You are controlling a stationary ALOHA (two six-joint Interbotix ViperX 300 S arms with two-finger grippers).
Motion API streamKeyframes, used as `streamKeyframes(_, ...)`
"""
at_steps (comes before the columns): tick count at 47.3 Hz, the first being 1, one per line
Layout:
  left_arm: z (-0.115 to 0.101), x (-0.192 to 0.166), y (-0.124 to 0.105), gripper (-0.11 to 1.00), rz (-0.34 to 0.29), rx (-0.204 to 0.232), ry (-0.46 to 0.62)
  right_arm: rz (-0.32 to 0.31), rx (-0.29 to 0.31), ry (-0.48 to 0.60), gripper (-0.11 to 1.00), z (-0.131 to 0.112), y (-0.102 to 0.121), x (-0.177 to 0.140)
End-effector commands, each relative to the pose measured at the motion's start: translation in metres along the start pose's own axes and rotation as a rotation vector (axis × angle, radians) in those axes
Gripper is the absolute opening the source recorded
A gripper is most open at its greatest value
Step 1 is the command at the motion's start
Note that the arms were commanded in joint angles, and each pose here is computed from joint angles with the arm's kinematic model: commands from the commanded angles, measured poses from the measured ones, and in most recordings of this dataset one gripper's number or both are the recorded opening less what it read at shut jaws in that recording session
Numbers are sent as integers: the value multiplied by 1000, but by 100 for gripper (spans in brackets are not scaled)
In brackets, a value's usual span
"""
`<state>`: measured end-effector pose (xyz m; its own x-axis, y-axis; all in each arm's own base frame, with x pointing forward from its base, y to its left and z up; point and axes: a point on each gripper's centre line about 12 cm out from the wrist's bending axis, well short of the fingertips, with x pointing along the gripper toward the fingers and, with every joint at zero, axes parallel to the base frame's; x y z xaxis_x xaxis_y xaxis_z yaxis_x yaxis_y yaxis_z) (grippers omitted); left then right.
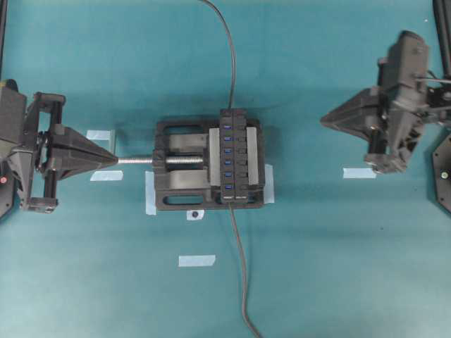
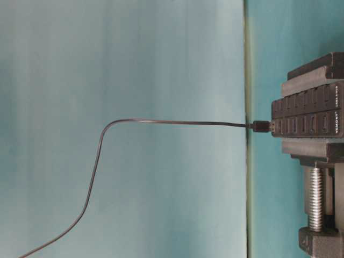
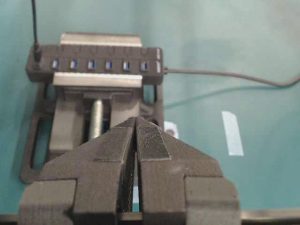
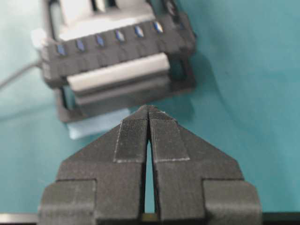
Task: Insert the USB into the second port from the front of the fixed hub.
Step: 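Move the right gripper over the hub toward the plugged-in USB cable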
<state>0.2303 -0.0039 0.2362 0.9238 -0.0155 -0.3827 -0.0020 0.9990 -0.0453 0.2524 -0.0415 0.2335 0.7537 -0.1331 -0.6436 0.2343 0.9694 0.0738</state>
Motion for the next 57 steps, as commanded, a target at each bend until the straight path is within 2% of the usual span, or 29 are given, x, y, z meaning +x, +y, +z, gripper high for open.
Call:
streamKeyframes(1, 12, 0, -1, 0, -3, 1, -31, -9, -17, 8, 0, 11, 0, 4)
streamKeyframes(26, 11, 0, -1, 0, -3, -1, -26, -72, -162, 84, 0, 32, -12, 55)
streamKeyframes(57, 10, 0, -1, 0, -3, -3, -26, -74, -224, 105, 0, 49, -20, 122)
